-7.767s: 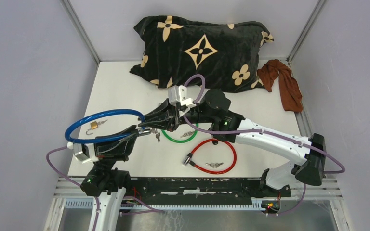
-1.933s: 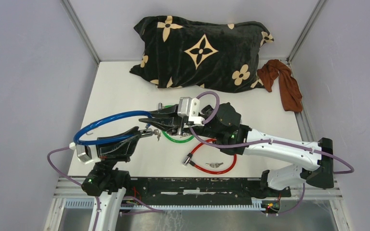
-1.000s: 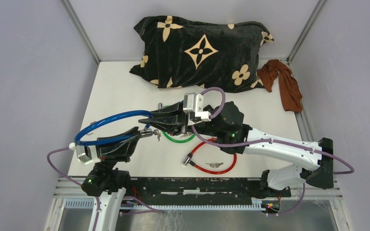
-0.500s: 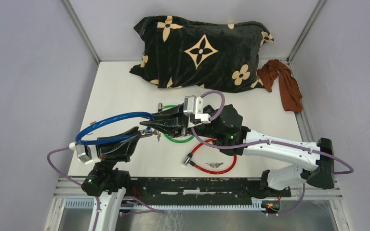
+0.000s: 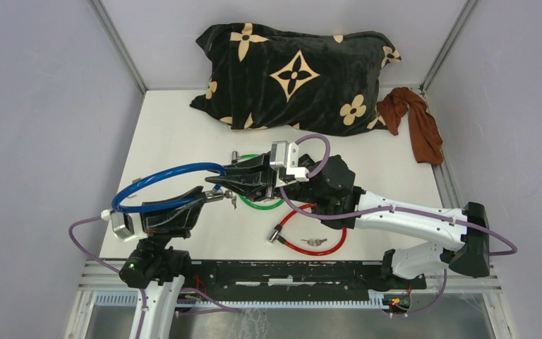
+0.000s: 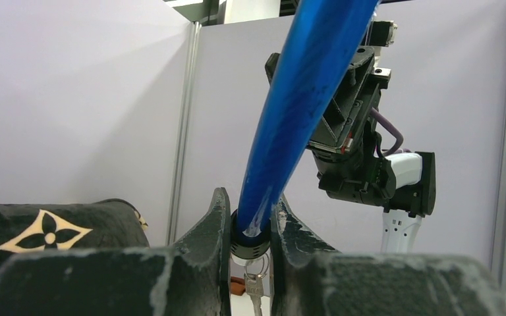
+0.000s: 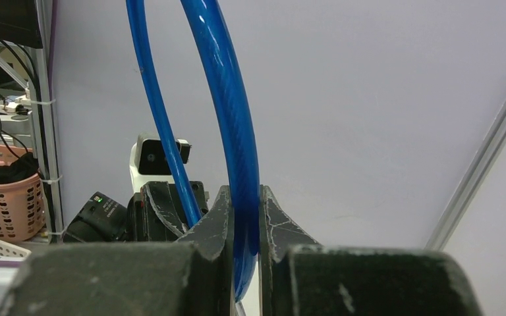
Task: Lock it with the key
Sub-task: Lock the lock.
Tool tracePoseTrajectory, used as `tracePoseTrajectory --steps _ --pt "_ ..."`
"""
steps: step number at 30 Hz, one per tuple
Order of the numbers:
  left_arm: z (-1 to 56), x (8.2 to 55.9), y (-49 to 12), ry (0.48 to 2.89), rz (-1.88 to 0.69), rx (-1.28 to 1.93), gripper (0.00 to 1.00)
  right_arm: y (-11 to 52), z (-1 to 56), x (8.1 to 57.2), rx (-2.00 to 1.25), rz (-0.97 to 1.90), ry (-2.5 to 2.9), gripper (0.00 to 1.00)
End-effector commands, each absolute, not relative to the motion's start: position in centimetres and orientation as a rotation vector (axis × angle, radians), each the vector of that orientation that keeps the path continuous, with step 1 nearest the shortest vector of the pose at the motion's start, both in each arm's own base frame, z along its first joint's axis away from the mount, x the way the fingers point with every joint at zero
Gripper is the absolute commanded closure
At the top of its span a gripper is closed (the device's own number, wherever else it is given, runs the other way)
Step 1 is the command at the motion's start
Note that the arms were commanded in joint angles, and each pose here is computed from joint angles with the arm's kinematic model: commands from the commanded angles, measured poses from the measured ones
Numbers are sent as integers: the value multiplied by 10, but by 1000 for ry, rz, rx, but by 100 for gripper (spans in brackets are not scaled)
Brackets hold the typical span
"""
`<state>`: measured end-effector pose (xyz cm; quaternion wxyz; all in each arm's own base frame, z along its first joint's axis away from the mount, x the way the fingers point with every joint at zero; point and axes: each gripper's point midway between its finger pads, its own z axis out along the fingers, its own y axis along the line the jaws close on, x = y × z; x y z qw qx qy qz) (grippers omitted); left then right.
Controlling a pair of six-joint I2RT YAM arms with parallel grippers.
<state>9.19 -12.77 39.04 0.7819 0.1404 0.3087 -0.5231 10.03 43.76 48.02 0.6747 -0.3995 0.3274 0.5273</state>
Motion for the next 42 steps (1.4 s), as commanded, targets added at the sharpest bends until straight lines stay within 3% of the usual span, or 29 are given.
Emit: tracePoseTrajectory --steps 1,16,25,36,42 --pt "403 77 -124 586 -1092 334 98 435 485 103 -856 1214 744 100" --pt "427 72 -106 504 -1114 214 98 480 400 104 -853 1434 980 100" --pt "422 72 -109 510 -1103 242 98 474 420 88 -981 1440 894 100" --pt "426 69 -108 492 -1085 246 98 493 371 95 -1045 1428 1054 100" --pt "421 72 -111 515 -1091 258 98 487 391 96 -1091 1368 1012 60"
